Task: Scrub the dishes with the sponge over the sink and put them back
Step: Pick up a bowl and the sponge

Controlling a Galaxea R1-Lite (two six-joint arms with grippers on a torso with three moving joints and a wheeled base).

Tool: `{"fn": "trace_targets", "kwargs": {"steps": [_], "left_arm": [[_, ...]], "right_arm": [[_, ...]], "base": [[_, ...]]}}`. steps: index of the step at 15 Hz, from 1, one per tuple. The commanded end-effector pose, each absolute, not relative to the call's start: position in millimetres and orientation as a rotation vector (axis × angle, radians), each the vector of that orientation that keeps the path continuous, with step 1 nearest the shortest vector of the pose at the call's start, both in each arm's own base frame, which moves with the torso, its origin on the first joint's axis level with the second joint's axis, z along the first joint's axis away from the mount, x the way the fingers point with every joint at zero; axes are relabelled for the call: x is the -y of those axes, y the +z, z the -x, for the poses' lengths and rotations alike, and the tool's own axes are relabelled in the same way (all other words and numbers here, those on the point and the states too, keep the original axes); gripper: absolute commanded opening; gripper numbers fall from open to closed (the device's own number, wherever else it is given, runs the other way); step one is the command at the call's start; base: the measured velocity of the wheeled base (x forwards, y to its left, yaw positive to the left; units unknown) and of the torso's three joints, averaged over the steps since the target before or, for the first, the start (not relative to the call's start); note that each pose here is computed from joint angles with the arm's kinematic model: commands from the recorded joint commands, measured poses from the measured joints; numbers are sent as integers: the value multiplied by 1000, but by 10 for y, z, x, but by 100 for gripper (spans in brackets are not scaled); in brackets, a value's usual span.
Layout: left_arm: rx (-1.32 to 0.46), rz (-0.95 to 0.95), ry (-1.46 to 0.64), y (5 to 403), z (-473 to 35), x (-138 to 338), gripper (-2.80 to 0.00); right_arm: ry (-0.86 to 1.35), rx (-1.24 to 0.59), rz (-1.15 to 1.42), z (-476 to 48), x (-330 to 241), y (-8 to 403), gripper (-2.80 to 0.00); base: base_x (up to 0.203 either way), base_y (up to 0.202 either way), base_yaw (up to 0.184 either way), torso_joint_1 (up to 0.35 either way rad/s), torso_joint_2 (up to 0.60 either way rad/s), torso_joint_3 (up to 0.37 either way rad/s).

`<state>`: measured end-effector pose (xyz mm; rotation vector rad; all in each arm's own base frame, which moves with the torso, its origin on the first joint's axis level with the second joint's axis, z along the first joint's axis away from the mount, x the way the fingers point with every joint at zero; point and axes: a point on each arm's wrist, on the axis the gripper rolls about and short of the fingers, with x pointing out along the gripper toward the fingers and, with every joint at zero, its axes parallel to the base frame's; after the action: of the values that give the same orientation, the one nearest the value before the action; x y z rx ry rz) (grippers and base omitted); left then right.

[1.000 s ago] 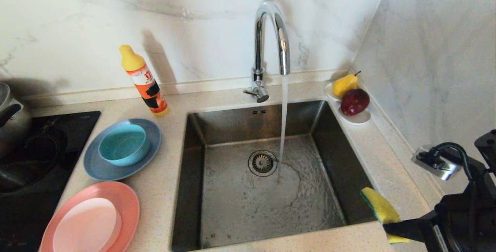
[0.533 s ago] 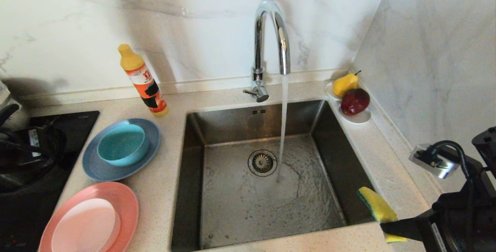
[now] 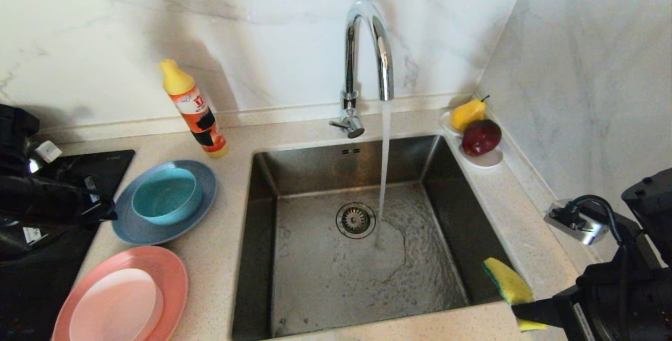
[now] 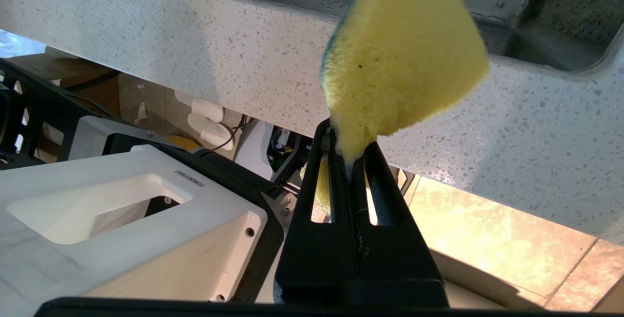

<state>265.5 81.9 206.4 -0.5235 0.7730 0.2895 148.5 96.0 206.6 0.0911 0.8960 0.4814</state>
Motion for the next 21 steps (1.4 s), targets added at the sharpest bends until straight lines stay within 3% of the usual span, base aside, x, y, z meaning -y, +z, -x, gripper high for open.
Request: {"fn": "trace_targets", "kwargs": {"steps": [1, 21], "left_arm": [[-769, 539, 294, 2017, -2737, -849, 0], [-751, 561, 276, 1624, -3199, -947, 0]], "right_arm": [[479, -904, -90, -1489, -960, 2052, -280], [424, -921, -99, -1614, -906, 1915, -280]], "base": [[0, 0, 0, 0, 0, 0], [0, 0, 0, 0, 0, 0]]}}
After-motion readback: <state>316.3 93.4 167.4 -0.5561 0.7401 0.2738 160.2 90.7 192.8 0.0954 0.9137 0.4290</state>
